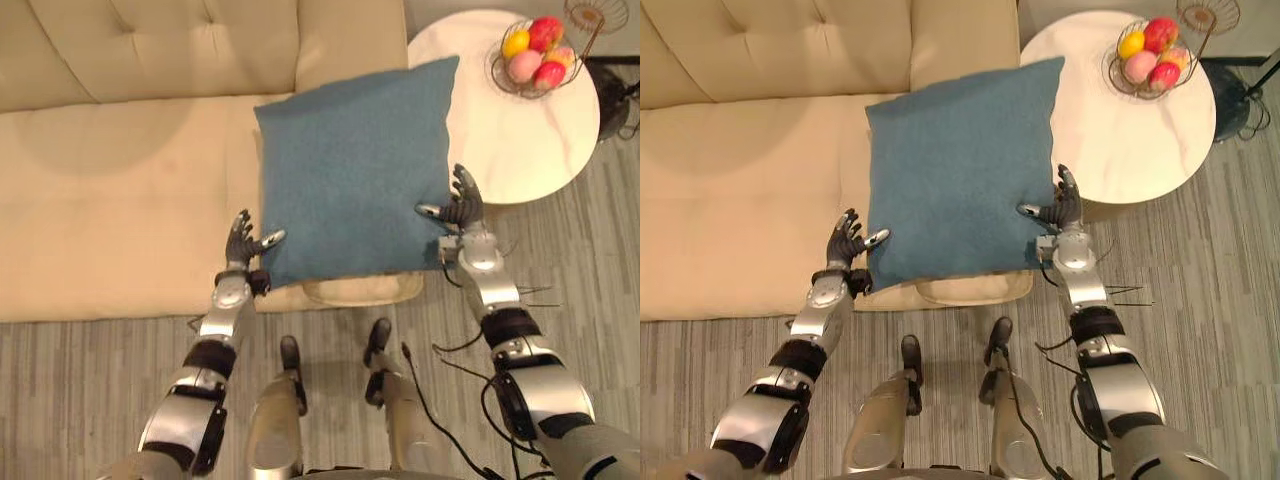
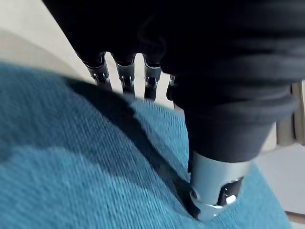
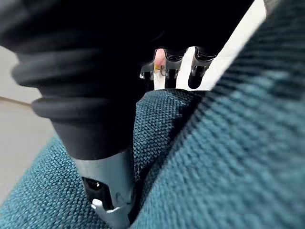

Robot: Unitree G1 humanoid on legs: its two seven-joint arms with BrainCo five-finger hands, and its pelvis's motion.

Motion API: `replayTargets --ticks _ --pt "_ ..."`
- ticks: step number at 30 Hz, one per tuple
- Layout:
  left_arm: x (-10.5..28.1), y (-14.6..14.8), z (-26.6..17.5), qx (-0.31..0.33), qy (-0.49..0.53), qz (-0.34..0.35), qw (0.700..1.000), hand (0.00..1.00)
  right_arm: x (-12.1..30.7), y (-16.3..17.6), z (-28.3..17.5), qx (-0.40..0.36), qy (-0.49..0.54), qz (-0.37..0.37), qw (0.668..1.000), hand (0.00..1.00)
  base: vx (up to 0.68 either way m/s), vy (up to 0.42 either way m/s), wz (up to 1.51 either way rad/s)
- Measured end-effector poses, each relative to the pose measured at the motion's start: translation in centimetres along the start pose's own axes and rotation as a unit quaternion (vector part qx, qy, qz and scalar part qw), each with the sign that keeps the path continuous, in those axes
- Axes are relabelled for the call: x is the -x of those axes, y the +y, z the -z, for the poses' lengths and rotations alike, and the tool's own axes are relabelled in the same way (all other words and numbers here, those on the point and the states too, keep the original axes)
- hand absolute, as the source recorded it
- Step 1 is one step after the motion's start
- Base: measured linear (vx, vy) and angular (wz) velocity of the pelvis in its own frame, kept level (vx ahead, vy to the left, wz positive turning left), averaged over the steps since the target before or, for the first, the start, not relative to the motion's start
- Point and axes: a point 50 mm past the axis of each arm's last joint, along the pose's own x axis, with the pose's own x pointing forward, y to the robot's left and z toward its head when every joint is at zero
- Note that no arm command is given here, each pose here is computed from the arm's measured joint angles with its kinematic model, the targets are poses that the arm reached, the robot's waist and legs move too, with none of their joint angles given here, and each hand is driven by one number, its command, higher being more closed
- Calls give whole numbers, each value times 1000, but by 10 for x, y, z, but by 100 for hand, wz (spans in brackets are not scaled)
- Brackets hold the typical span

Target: Pick up cushions and gather them together orderly.

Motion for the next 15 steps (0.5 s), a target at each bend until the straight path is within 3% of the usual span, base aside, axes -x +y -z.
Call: replayTargets --ticks 11,15 --pt "-12 9 -43 14 -68 -28 997 100 3 22 -31 -24 -65 -36 997 100 -7 -6 -6" --pt "4 8 -44 29 -97 -13 995 100 25 21 -12 -33 -58 -46 997 100 77 40 -1"
